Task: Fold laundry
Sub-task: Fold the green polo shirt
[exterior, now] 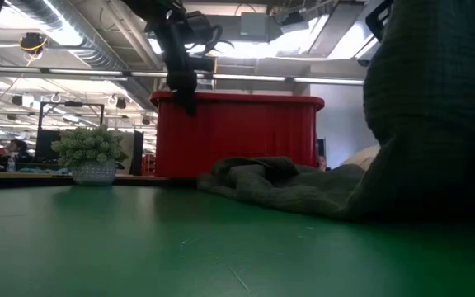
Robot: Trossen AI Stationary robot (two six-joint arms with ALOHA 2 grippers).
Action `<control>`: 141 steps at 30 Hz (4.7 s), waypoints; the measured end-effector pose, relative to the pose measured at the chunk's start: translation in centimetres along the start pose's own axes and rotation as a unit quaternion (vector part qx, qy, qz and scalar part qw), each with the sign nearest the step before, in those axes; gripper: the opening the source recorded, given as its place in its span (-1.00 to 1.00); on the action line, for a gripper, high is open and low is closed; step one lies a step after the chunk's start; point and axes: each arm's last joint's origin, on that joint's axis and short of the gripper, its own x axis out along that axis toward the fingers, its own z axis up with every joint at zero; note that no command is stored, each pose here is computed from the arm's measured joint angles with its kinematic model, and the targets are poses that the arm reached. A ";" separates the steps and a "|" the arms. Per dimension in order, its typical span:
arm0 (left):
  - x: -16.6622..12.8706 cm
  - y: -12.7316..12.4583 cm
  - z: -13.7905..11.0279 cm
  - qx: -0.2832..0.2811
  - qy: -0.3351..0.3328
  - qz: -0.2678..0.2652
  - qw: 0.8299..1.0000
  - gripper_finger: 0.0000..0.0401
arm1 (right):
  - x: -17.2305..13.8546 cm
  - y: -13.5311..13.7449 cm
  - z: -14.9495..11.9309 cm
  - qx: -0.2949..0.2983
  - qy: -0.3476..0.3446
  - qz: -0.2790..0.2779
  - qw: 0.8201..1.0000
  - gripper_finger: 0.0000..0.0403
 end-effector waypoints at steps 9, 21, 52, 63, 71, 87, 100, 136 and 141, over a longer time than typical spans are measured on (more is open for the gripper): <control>-3.8 0.2 2.6 0.014 -0.054 0.007 0.998 0.20 | 0.0 -0.1 0.0 -0.015 -0.004 -0.023 1.000 -0.97; -9.1 -4.8 6.2 0.086 -0.130 -0.026 0.987 0.22 | 0.0 -0.3 0.1 -0.031 -0.009 -0.055 0.998 -0.96; -10.5 -30.0 5.2 0.053 -0.297 -0.213 0.929 0.22 | -0.4 -1.1 1.1 0.013 -0.097 -0.232 0.968 -0.96; -9.2 -32.9 3.0 -0.027 -0.303 -0.199 0.931 0.21 | -0.5 -1.0 1.7 0.017 -0.127 -0.232 0.964 -0.96; -9.0 -33.0 2.8 -0.044 -0.302 -0.191 0.933 0.21 | -0.5 -1.1 1.7 0.012 -0.128 -0.241 0.962 -0.96; -9.7 -33.1 3.4 -0.071 -0.338 -0.205 0.916 0.21 | 0.3 -1.4 1.8 -0.001 -0.138 -0.260 0.956 -0.96; -9.6 -33.0 3.4 -0.075 -0.337 -0.204 0.916 0.21 | 0.6 -1.5 2.3 -0.034 -0.155 -0.269 0.950 -0.92; -10.1 -32.5 4.3 -0.075 -0.387 -0.187 0.900 0.21 | 0.2 -1.2 3.3 -0.075 -0.203 -0.261 0.941 -0.89; -10.2 -32.5 4.4 -0.079 -0.394 -0.189 0.896 0.21 | 0.1 -1.1 3.6 -0.088 -0.216 -0.261 0.937 -0.89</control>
